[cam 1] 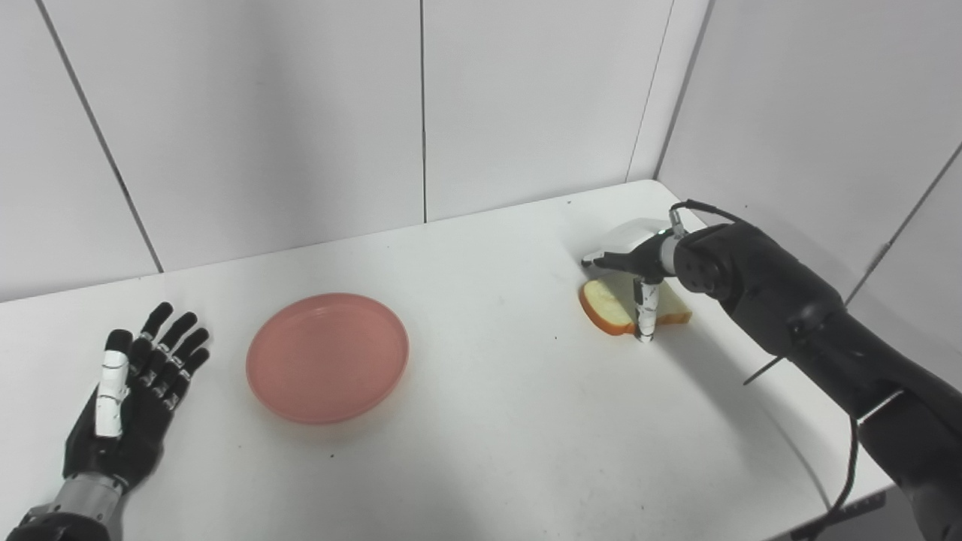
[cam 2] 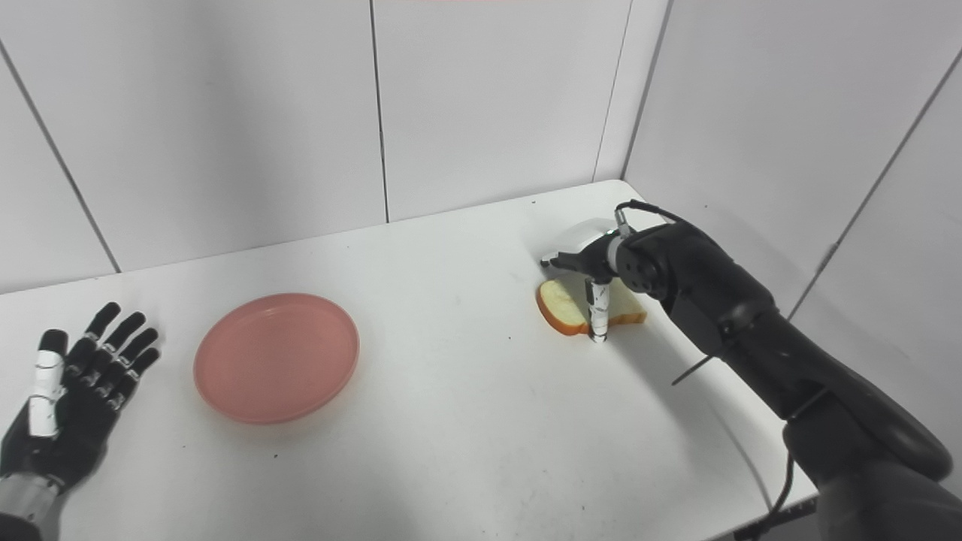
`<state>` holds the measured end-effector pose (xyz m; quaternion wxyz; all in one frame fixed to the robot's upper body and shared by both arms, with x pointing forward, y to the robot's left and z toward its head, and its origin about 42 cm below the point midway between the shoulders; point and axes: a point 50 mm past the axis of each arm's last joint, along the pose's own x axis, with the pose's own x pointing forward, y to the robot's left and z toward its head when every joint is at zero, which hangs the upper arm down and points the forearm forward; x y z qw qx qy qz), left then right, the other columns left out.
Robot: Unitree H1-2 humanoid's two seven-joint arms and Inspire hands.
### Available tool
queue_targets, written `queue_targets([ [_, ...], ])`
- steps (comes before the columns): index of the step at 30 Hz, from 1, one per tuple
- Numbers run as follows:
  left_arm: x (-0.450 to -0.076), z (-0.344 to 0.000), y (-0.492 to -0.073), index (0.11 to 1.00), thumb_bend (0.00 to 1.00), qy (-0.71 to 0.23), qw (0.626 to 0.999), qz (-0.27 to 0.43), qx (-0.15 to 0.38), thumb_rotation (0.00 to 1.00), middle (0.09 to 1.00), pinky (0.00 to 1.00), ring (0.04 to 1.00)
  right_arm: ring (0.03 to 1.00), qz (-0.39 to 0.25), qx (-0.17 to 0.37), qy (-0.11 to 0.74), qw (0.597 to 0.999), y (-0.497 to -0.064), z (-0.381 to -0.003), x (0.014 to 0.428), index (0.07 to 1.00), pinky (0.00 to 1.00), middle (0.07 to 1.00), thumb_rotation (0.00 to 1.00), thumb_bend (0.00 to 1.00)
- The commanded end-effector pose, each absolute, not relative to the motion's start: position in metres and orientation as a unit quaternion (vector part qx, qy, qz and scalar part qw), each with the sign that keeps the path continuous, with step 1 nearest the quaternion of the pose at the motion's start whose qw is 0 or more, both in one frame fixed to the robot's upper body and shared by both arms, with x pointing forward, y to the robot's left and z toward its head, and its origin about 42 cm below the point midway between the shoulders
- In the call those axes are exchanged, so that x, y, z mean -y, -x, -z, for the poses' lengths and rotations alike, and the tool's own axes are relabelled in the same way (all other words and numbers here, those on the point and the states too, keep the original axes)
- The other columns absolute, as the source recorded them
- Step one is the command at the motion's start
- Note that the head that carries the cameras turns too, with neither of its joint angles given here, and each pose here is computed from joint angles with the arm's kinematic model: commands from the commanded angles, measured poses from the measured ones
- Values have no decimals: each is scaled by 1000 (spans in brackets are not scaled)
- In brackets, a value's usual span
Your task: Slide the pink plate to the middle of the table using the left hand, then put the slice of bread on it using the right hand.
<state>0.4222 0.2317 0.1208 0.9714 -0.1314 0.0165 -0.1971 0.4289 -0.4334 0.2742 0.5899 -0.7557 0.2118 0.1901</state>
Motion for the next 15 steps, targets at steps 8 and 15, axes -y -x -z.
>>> queue_targets([
  [8,-242,-84,-403,966,848,130,968,187,-105,850,947,970,937,574,-144,-123,751,632,-430,-277,434,579,528,625,77,659],
  [15,-239,-83,-403,976,844,132,968,187,-105,860,956,982,949,406,-131,-66,744,652,-429,-278,434,502,414,505,0,518],
])
